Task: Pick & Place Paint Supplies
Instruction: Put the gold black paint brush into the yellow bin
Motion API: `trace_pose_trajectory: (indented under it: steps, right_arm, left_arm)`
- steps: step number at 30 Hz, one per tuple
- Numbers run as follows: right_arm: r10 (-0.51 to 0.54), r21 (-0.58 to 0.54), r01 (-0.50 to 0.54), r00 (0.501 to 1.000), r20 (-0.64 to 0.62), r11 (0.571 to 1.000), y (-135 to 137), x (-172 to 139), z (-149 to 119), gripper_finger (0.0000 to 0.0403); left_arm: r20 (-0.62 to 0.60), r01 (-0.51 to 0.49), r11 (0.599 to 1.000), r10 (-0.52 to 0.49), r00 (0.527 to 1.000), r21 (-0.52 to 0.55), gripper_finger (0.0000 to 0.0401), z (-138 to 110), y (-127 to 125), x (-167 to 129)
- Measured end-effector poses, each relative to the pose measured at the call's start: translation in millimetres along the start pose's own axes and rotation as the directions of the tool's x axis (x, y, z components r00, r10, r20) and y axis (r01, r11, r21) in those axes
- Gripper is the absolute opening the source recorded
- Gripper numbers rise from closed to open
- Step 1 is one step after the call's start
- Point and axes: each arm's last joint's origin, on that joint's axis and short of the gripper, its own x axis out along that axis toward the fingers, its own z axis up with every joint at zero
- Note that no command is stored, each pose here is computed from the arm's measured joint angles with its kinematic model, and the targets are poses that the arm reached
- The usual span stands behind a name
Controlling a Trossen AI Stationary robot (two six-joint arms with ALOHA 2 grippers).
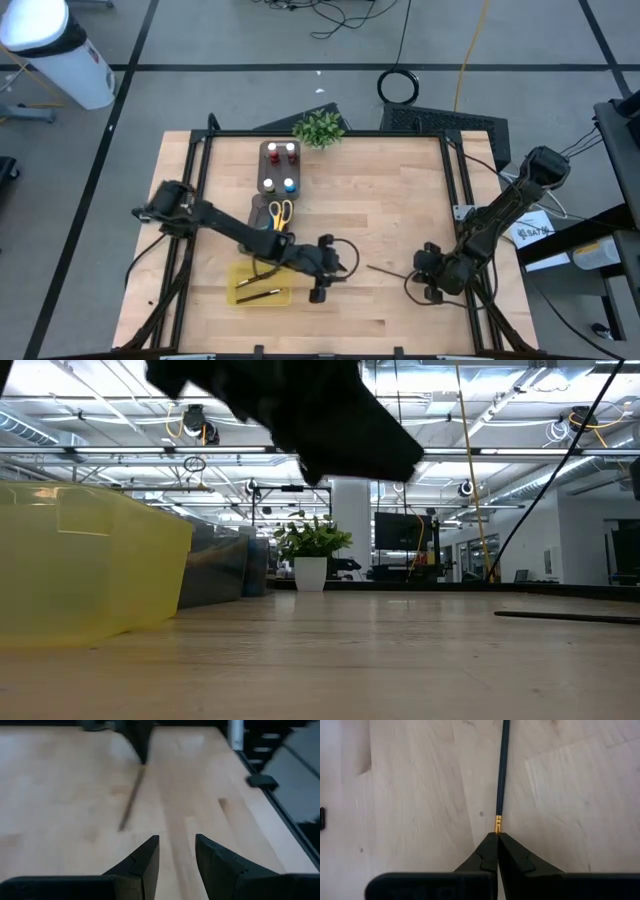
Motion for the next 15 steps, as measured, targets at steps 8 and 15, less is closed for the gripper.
trace_pose_trajectory:
  steps: [8, 15]
  right_arm:
    - [0.001, -0.051, 0.001, 0.999, 0.038, 0.999, -0.2, 7.1, 7.6, 0.0]
    - [0.004, -0.079, 0.002, 0.996, 0.085, 0.997, 1.1, 16.5, 16.2, 0.0]
  left_arm:
    - [-0.006, 0.039, 0.998, -0.04, 0.999, -0.039, 0.0144, -38.4, 21.1, 47.4]
    - [-0.078, -0.039, 0.991, 0.03, 0.996, -0.128, 0.0223, -34.8, 47.9, 64.0]
